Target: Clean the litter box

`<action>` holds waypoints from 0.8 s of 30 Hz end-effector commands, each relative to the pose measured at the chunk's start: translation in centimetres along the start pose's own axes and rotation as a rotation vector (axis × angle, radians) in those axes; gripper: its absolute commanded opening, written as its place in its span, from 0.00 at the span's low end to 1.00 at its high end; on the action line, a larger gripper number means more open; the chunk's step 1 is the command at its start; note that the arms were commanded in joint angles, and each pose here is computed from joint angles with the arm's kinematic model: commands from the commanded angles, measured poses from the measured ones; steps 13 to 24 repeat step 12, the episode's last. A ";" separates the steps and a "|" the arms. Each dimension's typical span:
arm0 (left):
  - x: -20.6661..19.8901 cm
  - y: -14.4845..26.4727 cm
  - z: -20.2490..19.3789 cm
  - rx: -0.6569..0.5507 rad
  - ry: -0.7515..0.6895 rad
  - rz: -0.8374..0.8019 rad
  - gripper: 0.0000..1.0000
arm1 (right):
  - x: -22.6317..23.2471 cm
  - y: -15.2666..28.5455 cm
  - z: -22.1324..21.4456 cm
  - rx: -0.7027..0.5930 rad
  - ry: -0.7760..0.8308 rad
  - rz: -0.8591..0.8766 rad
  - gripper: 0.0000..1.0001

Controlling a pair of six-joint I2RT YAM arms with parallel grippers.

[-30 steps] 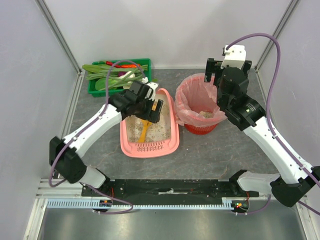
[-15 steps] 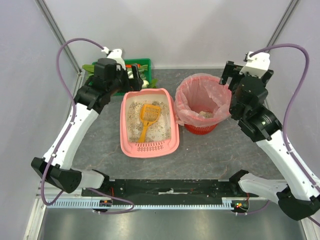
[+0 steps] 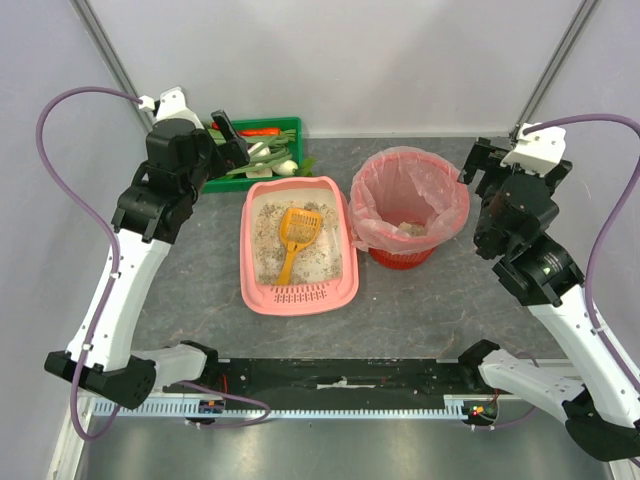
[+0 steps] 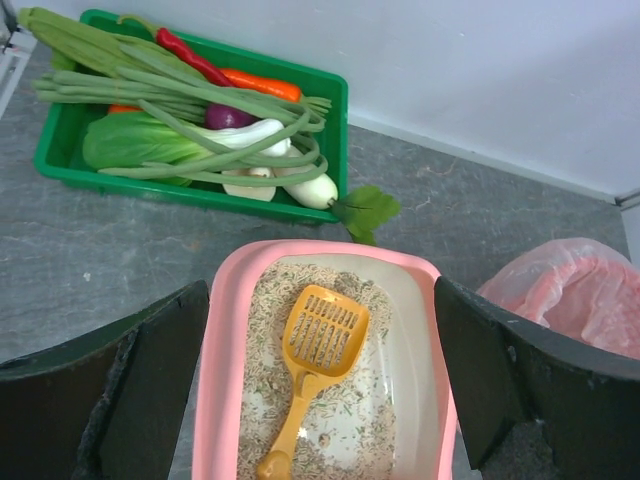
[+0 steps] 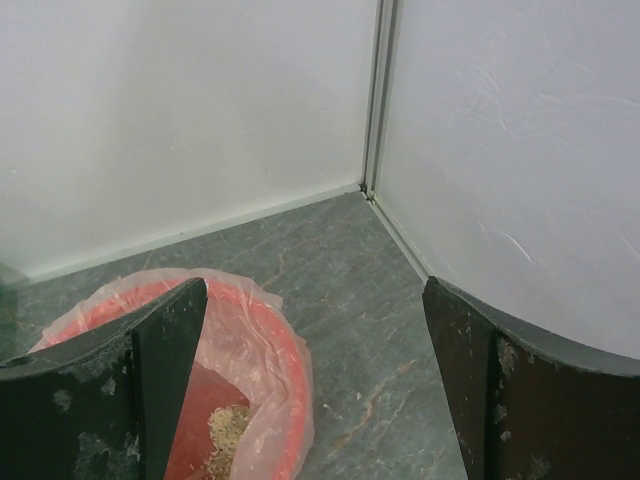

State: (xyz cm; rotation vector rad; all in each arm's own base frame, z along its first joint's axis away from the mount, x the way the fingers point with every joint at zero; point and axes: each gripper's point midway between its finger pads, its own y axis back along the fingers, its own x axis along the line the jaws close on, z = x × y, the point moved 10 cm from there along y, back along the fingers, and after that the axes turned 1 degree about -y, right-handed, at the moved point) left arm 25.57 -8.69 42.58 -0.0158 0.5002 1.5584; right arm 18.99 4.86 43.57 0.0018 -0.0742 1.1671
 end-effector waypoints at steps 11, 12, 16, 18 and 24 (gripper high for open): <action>0.8 1.0 0.3 -0.049 0.045 0.074 0.99 | 0.4 -0.3 -1.3 0.029 0.001 -0.015 0.98; 0.7 0.9 0.3 -0.045 0.044 0.071 0.99 | 0.4 -0.3 -1.3 0.029 0.000 -0.019 0.98; 0.7 0.9 0.3 -0.045 0.044 0.071 0.99 | 0.4 -0.3 -1.3 0.029 0.000 -0.019 0.98; 0.7 0.9 0.3 -0.045 0.044 0.071 0.99 | 0.4 -0.3 -1.3 0.029 0.000 -0.019 0.98; 0.7 0.9 0.3 -0.045 0.044 0.071 0.99 | 0.4 -0.3 -1.3 0.029 0.000 -0.019 0.98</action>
